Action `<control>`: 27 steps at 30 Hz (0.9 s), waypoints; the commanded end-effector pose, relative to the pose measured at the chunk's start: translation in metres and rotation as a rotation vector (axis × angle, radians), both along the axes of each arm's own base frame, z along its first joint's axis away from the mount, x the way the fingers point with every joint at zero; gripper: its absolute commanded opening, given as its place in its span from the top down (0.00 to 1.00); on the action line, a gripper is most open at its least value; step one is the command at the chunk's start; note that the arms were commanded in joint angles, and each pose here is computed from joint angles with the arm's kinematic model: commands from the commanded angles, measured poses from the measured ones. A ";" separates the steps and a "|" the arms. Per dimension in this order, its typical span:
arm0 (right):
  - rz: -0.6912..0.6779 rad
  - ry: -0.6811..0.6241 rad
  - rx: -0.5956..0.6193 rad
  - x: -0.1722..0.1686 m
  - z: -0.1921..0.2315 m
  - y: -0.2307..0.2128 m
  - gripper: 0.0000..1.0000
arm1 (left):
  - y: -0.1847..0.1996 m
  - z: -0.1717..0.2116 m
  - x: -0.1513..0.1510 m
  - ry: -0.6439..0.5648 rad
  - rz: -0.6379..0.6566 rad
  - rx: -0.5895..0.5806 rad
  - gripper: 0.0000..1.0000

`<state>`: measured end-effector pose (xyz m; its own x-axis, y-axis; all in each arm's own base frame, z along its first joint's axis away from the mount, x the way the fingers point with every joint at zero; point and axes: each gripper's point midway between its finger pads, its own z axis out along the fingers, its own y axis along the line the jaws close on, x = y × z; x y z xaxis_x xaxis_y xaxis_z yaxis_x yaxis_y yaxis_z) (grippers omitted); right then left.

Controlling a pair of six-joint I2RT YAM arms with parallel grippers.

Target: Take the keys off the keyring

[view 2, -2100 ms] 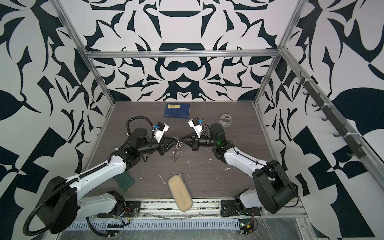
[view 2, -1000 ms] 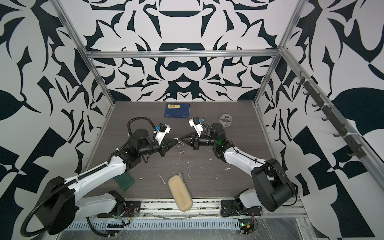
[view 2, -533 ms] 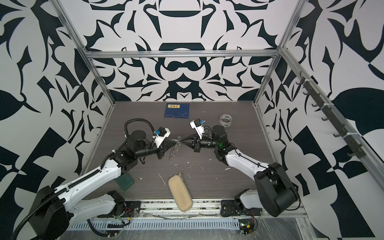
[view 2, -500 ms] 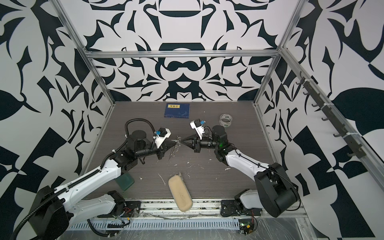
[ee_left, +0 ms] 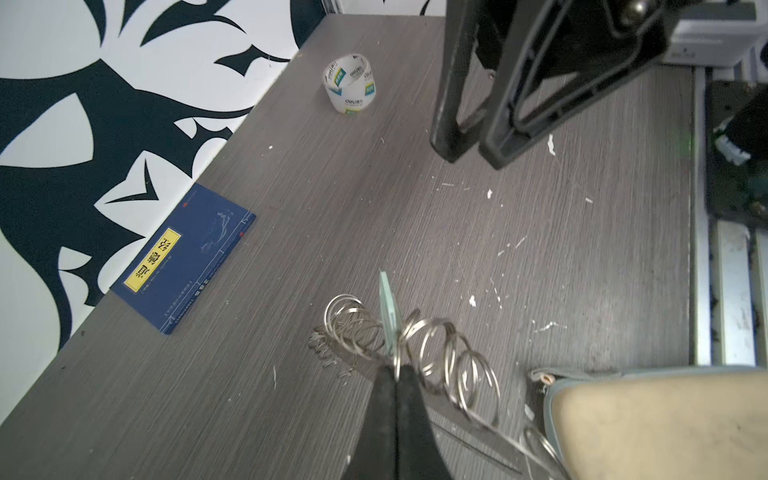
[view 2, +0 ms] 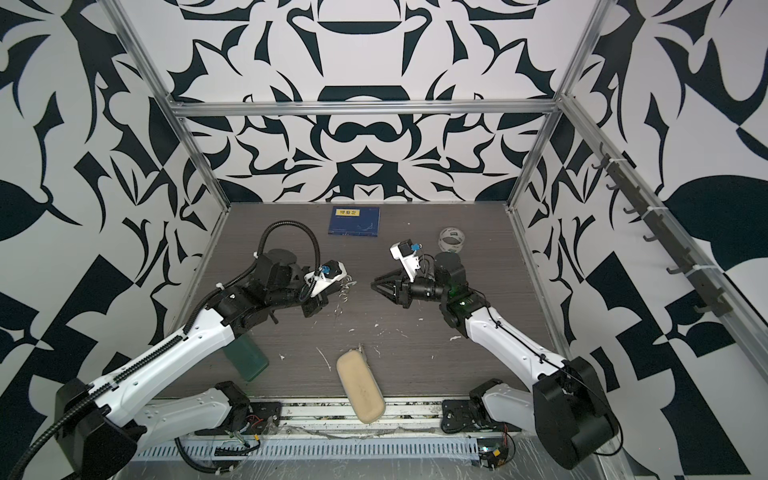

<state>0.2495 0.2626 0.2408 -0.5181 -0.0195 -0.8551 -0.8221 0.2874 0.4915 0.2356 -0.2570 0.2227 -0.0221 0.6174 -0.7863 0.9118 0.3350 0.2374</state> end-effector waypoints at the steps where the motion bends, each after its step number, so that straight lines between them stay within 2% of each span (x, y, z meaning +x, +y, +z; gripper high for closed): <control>1: -0.020 -0.161 0.001 0.000 0.014 -0.005 0.69 | 0.010 -0.002 -0.017 -0.052 -0.101 0.098 1.00; 5: -0.008 -0.362 0.040 -0.007 0.023 -0.006 0.69 | 0.010 -0.002 -0.032 -0.129 -0.214 0.131 1.00; 8: -0.002 -0.442 0.016 -0.009 0.022 -0.003 0.69 | 0.010 0.003 -0.034 -0.184 -0.242 0.133 1.00; 14: -0.004 -0.603 -0.064 -0.010 0.022 0.011 0.69 | 0.006 0.006 -0.042 -0.176 -0.285 0.107 1.00; 20: 0.065 -0.701 -0.134 -0.023 0.021 0.040 0.69 | 0.008 -0.003 -0.049 -0.101 -0.279 0.111 1.00; 27: 0.125 -0.708 -0.138 -0.031 0.016 0.061 0.69 | 0.005 -0.005 -0.051 -0.058 -0.273 0.089 1.00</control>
